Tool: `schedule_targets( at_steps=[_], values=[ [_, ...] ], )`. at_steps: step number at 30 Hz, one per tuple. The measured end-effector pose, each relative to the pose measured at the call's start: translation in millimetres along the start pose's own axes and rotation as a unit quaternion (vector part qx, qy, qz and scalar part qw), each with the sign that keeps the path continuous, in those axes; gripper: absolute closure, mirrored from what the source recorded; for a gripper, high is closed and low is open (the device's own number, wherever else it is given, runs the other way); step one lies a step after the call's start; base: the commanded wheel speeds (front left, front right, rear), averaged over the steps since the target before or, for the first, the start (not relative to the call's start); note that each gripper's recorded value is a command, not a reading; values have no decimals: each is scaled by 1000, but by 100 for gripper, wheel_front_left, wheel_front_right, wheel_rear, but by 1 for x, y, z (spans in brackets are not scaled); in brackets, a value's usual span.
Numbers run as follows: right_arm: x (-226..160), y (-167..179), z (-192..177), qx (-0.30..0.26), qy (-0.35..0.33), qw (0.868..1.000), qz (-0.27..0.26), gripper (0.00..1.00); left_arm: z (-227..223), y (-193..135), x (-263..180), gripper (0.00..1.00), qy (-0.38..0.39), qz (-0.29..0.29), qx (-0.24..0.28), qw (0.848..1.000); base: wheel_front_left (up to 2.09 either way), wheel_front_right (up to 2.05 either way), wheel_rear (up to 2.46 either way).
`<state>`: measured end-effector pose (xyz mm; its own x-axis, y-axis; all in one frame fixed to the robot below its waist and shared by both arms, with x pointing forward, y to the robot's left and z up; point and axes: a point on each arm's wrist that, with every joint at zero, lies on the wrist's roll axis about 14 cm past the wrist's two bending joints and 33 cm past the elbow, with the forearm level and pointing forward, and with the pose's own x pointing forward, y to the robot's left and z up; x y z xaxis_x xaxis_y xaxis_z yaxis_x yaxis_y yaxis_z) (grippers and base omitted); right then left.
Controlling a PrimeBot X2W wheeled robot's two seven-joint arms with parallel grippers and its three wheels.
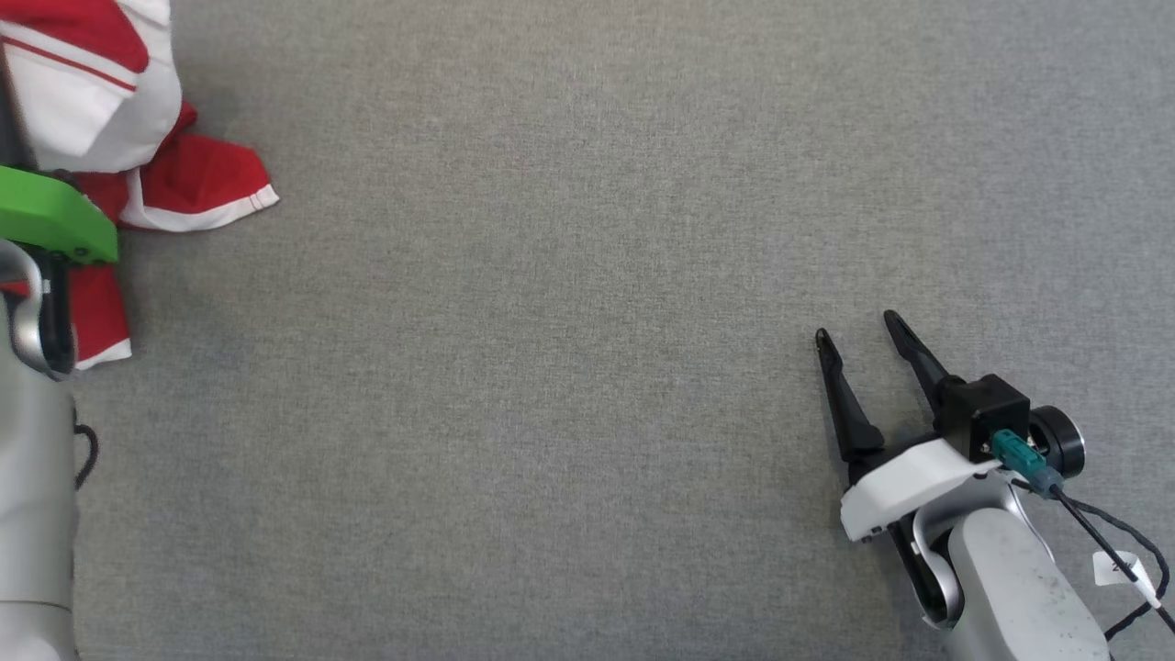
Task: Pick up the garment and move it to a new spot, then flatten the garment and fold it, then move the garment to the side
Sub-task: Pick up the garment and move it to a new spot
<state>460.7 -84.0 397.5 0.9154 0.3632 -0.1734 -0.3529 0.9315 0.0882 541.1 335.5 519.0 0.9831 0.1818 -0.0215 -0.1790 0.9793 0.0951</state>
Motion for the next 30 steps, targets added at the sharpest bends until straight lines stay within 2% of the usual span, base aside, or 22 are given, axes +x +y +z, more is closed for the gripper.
schedule_targets(
  at_steps=[4, 10, 14, 17, 24, 25, 26, 27, 30],
  values=[
    [-17, 8, 14, 13, -13, 1000, -7, 0, 47, -49, -21, 100, -77, -59, -35, 995, 0, 0, 0],
    [-45, 13, 28, 18, -26, 999, -19, 0, 65, -134, -68, 100, -108, -147, -116, 976, 0, 0, 0],
    [-65, 6, 34, 20, -35, 998, -39, 0, 58, -202, -104, 100, -88, -225, -162, 957, 0, 0, 0],
    [-79, -4, 40, 18, -44, 997, -59, 0, 50, -240, -127, 100, -65, -271, -187, 942, 0, 0, 0],
    [-112, -34, 46, 26, -59, 991, -118, 0, 30, -317, -173, 100, -17, -378, -199, 904, 0, 0, 0],
    [-117, -38, 46, 26, -59, 990, -125, 0, 30, -325, -177, 67, -15, -388, -198, 900, 0, 0, 0],
    [-121, -41, 46, 26, -60, 989, -133, 0, 31, -331, -180, 7, -16, -398, -197, 896, 0, 0, 0],
    [-125, -45, 46, 27, -61, 988, -139, 0, 31, -336, -182, 0, -15, -404, -198, 893, 0, 0, 0],
    [-134, -53, 46, 30, -64, 985, -157, 0, 23, -341, -188, 0, -3, -409, -196, 891, 0, 0, 0]
  ],
)
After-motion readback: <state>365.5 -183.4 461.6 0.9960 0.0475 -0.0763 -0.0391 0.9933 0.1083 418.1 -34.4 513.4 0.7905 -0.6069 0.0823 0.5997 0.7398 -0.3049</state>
